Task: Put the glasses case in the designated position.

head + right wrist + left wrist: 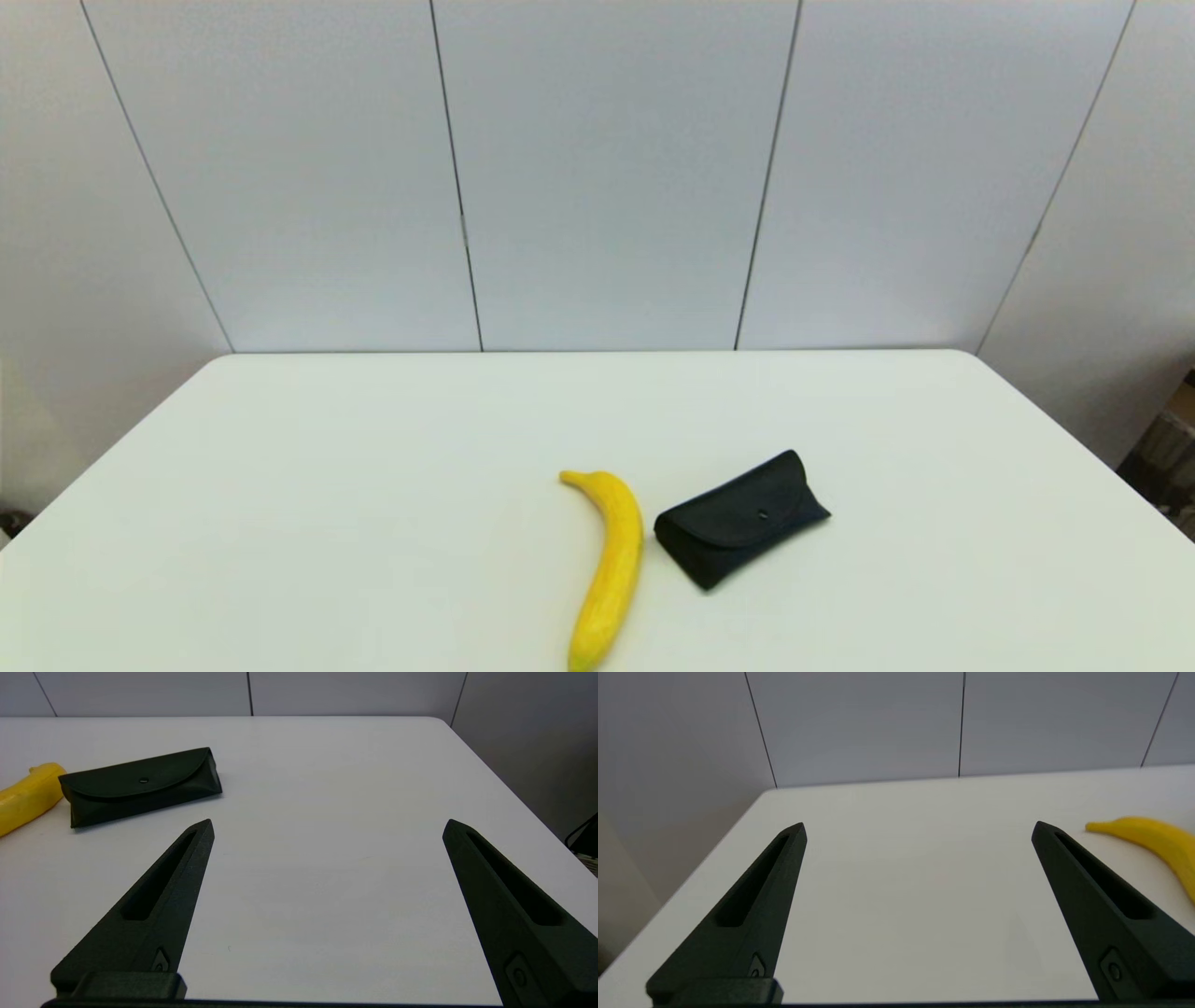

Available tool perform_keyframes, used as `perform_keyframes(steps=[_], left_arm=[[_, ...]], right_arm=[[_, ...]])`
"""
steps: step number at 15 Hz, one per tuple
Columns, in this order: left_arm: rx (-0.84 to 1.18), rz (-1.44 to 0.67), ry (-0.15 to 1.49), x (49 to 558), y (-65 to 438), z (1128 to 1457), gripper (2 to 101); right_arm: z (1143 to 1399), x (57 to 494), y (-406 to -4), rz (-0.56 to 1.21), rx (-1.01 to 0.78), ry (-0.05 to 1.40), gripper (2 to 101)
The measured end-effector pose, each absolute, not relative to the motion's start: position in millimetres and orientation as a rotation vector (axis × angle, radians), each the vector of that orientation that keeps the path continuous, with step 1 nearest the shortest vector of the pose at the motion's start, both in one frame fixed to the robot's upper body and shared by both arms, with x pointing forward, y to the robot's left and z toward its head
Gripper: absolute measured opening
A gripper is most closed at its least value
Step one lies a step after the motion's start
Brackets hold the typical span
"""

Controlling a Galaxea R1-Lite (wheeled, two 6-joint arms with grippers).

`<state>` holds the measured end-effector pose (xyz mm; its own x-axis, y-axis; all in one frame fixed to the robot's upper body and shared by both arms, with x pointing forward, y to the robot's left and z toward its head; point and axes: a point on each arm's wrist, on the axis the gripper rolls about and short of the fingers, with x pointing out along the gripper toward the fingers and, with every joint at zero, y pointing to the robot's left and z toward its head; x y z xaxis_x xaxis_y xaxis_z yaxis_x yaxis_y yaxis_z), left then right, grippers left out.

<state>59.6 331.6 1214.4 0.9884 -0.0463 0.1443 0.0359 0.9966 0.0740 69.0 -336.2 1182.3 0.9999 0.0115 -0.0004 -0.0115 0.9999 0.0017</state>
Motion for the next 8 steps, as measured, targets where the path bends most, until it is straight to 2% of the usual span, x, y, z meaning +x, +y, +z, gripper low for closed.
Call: perform_keyframes(steps=[8], left_arm=[[0.073, -0.039, -0.058, 67, 332, 1192, 97.8]], right_arm=[[1182, 69, -336, 0.012, 0.001, 0.0, 97.1]])
